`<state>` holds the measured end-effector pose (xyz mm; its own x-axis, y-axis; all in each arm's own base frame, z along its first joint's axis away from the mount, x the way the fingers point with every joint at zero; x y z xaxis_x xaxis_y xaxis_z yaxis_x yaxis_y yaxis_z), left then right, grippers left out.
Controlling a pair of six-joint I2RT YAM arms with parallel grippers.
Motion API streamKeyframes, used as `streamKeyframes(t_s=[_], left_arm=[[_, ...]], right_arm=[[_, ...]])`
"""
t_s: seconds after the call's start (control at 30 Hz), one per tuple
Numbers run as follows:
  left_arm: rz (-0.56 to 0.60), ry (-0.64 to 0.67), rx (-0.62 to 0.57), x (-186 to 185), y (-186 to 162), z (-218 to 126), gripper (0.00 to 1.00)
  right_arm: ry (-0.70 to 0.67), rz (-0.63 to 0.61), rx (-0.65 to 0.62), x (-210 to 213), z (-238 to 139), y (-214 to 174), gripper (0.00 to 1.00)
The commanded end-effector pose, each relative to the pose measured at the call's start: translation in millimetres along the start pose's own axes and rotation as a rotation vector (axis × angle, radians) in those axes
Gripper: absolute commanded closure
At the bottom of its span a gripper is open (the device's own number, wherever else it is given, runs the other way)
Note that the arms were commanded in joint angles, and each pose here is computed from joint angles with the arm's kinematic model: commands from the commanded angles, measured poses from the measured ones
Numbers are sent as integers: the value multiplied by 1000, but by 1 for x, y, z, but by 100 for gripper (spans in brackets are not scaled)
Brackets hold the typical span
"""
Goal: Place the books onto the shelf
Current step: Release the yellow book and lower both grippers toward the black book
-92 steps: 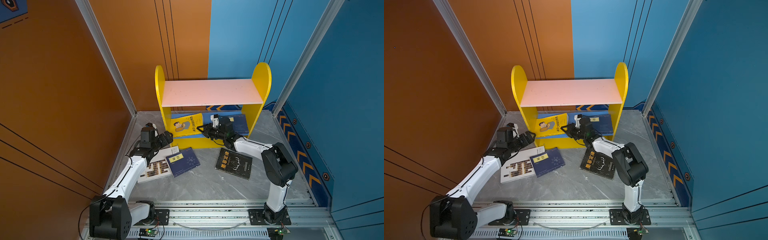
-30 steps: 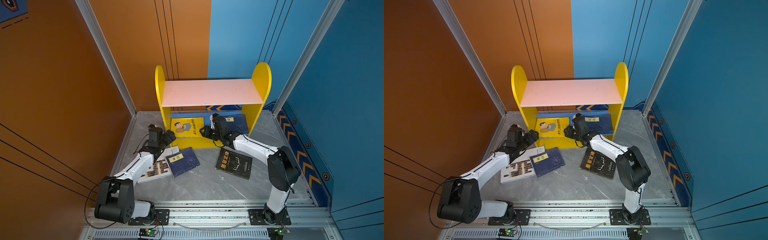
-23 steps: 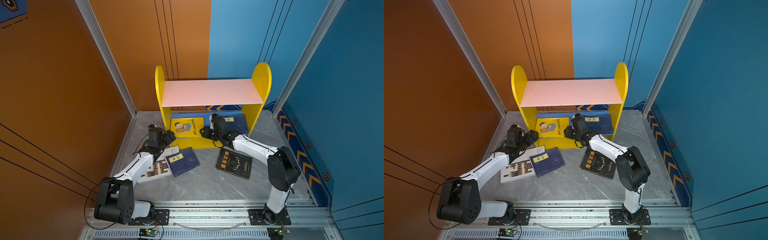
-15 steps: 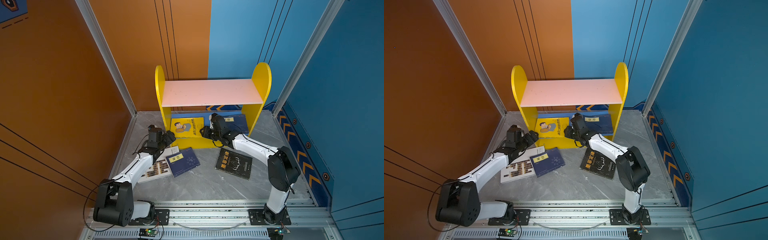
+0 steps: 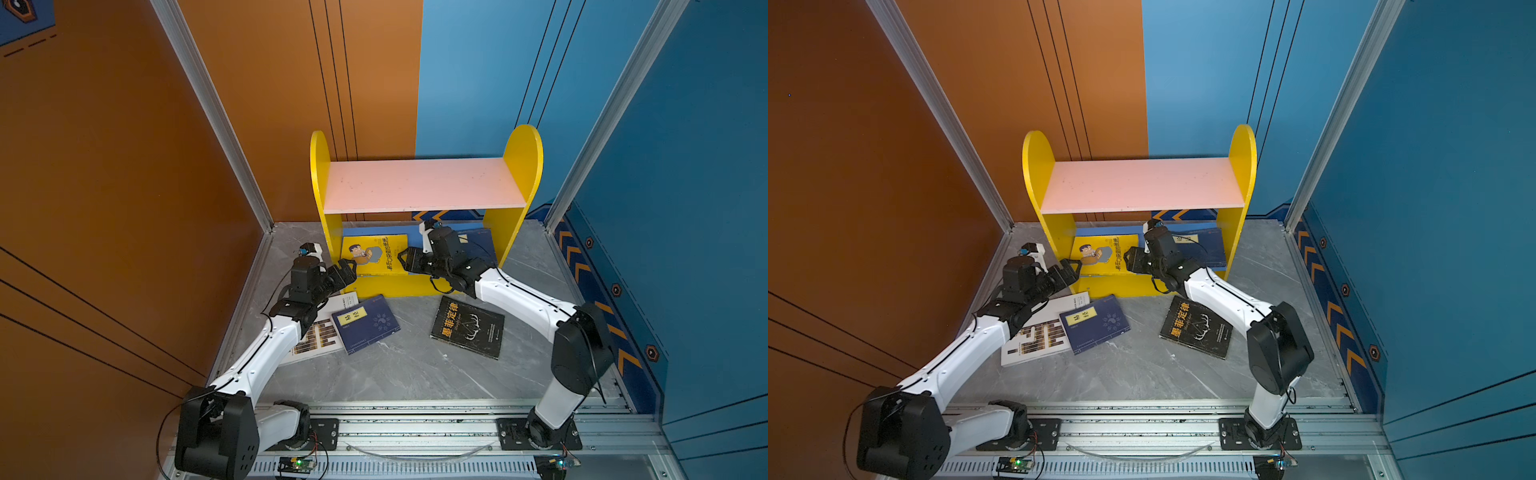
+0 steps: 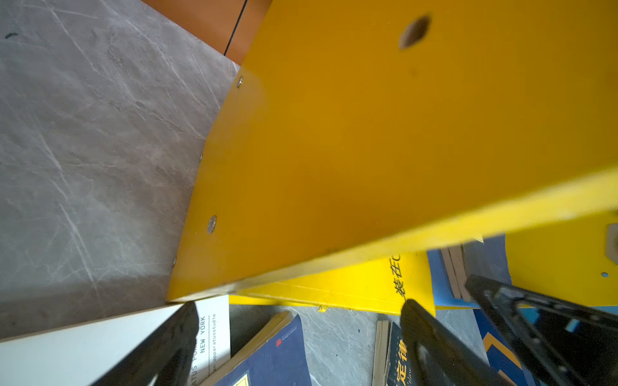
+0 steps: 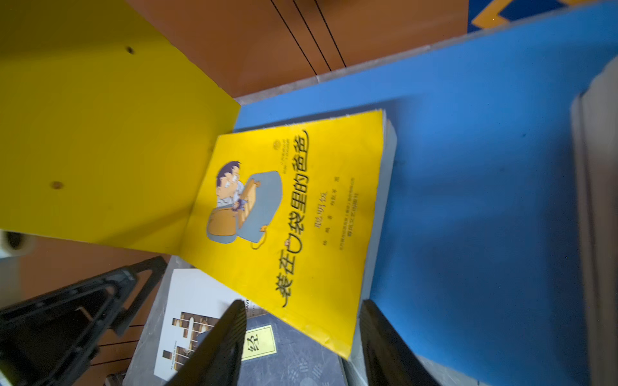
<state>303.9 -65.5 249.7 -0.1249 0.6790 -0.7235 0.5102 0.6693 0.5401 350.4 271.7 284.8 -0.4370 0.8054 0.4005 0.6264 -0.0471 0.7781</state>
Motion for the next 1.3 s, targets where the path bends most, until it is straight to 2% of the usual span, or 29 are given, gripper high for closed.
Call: streamKeyframes(t_s=[0.0, 0.17, 0.3, 0.67, 0.73, 0.83, 0.97, 1.1, 1.27], left_arm=[[49, -24, 18, -5, -2, -7, 5], [73, -40, 26, -7, -5, -18, 5], [114, -40, 69, -8, -10, -28, 4], [167, -40, 240, -8, -49, -44, 4], [190, -43, 281, -13, -64, -40, 5], [254, -53, 335, -26, -90, -33, 5], [340, -109, 374, -49, -125, -19, 4], [408, -126, 408, -67, -159, -4, 5], [464, -70, 482, -72, -196, 21, 7]], right_arm=[[6, -59, -50, 10, -29, 10, 40], [-15, -78, -88, 8, -62, 5, 34], [-139, -66, -119, -9, -89, -13, 28], [-371, 90, -114, -58, -146, -74, 17], [-433, 145, -90, -70, -155, -87, 15], [-510, 246, -63, -92, -168, -111, 7], [-536, 369, -72, -114, -182, -143, 1], [-578, 469, -55, -134, -198, -174, 0], [-612, 549, -32, -149, -212, -210, 0]])
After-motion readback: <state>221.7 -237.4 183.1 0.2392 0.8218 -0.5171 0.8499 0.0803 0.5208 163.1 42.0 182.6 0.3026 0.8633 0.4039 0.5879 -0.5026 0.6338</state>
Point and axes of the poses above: each gripper's point midway between its finger pads, its own z axis out along the fingers, its own x axis along the line the jaws close on, y = z × x, the point moved 9 cm from there along -z, back along the fingers, and after that the axes turned 11 degrees about -z, right-handed, at the moved point
